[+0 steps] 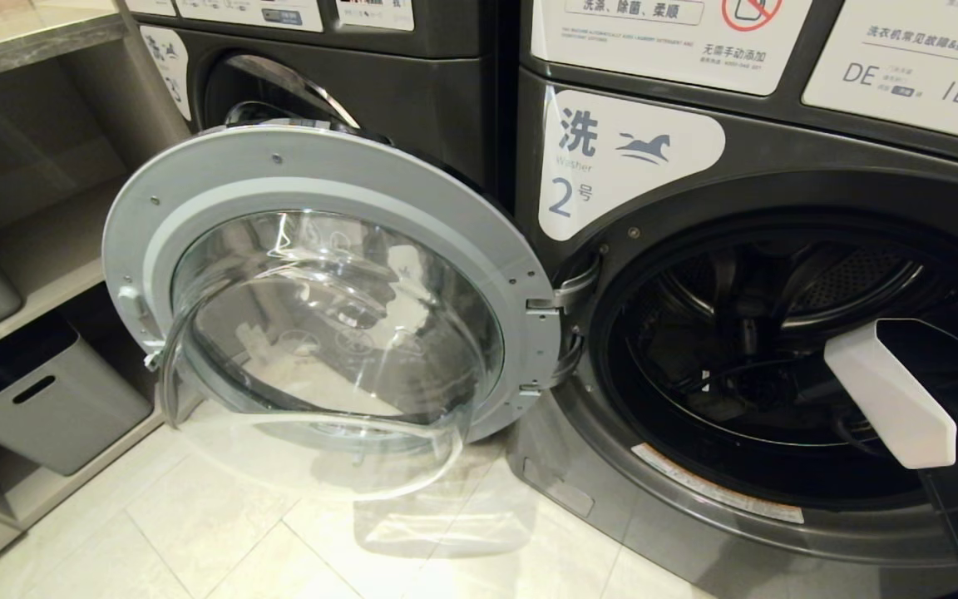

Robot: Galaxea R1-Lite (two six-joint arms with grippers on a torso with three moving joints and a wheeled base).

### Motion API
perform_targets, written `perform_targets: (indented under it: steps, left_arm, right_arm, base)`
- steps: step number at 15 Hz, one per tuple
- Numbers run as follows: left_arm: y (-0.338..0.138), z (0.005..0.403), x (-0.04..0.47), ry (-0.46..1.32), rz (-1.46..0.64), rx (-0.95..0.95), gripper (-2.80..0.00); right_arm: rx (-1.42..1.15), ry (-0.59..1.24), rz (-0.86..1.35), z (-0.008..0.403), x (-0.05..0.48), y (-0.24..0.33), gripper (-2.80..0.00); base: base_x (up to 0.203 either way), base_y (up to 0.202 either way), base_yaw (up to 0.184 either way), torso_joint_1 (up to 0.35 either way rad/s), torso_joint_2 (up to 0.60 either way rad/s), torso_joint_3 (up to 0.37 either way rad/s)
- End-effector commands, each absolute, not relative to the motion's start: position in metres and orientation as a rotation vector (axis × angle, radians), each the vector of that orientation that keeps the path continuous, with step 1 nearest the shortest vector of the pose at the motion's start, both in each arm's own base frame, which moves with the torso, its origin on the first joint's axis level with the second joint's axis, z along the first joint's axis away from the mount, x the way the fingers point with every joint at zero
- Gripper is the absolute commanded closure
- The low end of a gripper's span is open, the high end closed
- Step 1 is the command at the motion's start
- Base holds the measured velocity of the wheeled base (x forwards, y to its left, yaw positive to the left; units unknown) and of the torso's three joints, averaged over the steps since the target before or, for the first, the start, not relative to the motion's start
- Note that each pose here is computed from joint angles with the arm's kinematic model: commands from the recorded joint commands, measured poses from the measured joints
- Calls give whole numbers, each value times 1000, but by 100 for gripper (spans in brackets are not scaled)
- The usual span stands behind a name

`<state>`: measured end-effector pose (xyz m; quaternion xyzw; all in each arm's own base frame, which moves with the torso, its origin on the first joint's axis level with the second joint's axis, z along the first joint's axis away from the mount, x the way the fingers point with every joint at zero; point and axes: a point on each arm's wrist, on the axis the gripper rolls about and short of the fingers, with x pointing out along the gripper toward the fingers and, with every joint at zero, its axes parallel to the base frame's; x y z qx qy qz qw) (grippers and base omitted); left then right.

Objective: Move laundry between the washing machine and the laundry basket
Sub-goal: Pick a cloth and place it into the basket

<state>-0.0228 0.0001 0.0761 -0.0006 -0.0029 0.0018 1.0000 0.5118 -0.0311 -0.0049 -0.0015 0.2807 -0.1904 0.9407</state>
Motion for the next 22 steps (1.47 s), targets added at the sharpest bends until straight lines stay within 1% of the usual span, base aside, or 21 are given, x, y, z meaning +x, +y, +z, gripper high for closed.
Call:
perform_targets:
  steps: [1,5,8,12,17,22]
  left_arm:
    - [0,76,-23,-6,2,-2,0]
    - [0,76,-23,-6,3,-2,0]
    - [0,76,-23,-6,3,-2,0]
    - [0,76,-23,-6,5,-2,0]
    - [0,76,-23,-6,3,-2,0]
    - [0,76,-23,-6,3,-2,0]
  right_arm:
    - [-6,567,-378,5,507,-24,0]
    - [-14,541,-354,3,495,-13,0]
    - [-9,517,-340,12,480,-5,0]
    - [-24,552,-293,18,453,14,0]
    - [-30,535,-245,41,427,33,0]
    - [-43,556,-233,41,398,35,0]
  base:
    - [0,0,0,0,0,0]
    - [0,0,0,0,0,0]
    - [0,0,0,0,0,0]
    - [0,0,0,0,0,0]
    - [0,0,0,0,0,0]
    - [0,0,0,0,0,0]
